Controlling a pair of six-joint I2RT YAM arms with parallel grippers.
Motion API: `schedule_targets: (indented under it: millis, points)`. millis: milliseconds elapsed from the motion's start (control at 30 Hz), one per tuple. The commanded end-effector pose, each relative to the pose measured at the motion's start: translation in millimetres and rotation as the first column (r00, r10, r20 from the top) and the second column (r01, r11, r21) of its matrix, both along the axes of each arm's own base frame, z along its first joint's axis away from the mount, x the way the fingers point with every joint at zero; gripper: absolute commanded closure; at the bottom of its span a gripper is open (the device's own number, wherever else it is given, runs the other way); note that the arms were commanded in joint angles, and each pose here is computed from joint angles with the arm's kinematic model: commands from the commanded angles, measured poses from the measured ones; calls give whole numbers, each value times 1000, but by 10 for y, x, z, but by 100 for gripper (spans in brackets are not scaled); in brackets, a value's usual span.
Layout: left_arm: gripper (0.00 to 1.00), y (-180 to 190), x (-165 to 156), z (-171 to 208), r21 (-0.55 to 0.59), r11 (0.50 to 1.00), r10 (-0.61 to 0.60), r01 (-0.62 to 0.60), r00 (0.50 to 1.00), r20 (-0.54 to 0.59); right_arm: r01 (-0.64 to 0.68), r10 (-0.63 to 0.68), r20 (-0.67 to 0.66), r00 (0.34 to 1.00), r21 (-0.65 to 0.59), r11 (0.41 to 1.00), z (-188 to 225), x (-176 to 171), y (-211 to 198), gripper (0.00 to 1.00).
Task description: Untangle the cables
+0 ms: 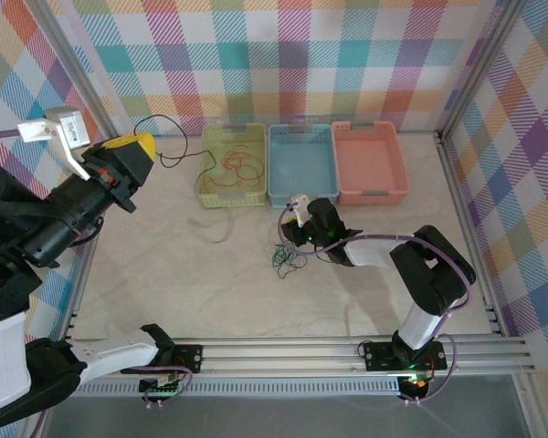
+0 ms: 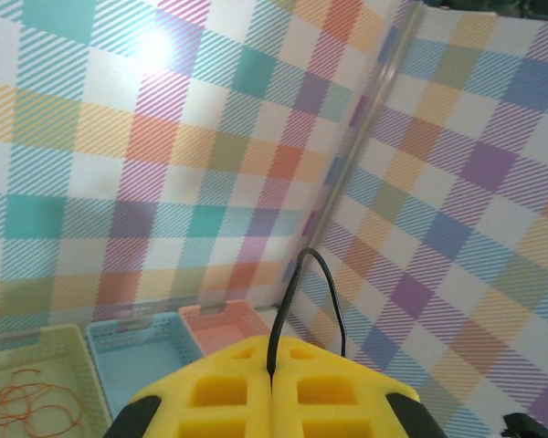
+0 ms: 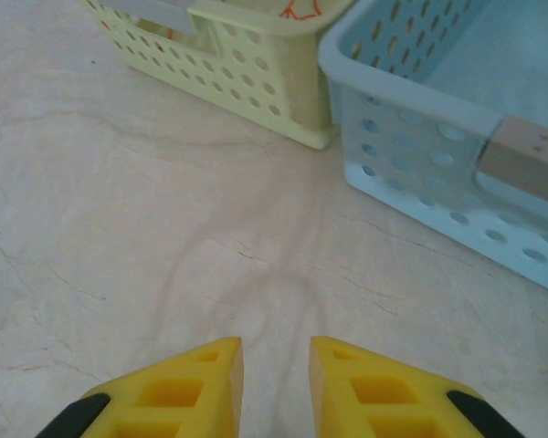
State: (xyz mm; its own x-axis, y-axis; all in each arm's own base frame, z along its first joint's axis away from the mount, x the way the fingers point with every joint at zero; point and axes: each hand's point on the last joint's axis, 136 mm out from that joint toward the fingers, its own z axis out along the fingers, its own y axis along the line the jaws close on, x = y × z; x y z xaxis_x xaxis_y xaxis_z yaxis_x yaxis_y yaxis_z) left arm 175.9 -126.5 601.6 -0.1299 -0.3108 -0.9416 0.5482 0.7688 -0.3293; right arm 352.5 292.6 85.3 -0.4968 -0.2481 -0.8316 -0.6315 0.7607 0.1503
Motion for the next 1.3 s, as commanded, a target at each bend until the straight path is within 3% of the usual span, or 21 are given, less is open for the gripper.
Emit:
schedule_targets:
  millis: [0, 333, 633, 933, 1267]
  points:
    - [100, 8, 110, 16, 45, 997, 53, -55, 998, 33, 39, -39, -12, 999, -1, 999, 10, 63, -53, 72]
    - [100, -335, 474, -375, 208, 977, 50, -36, 997, -61, 72, -73, 32, 997, 30, 997, 132, 73, -126, 65]
    - [100, -502, 1102, -492, 271, 949, 190, -163, 979, -75, 301, -305, 118, 945, 53, 952, 304, 160, -565, 58]
    - [100, -900, 1771, -762, 227, 968, 149, -107, 972, -179, 452, -470, 168, 866, 138, 881, 482, 147, -939, 55]
    - [100, -990, 2445, -846, 149, 983, 142, -111, 965, -220, 477, -504, 181, 845, 174, 862, 545, 161, -1005, 55]
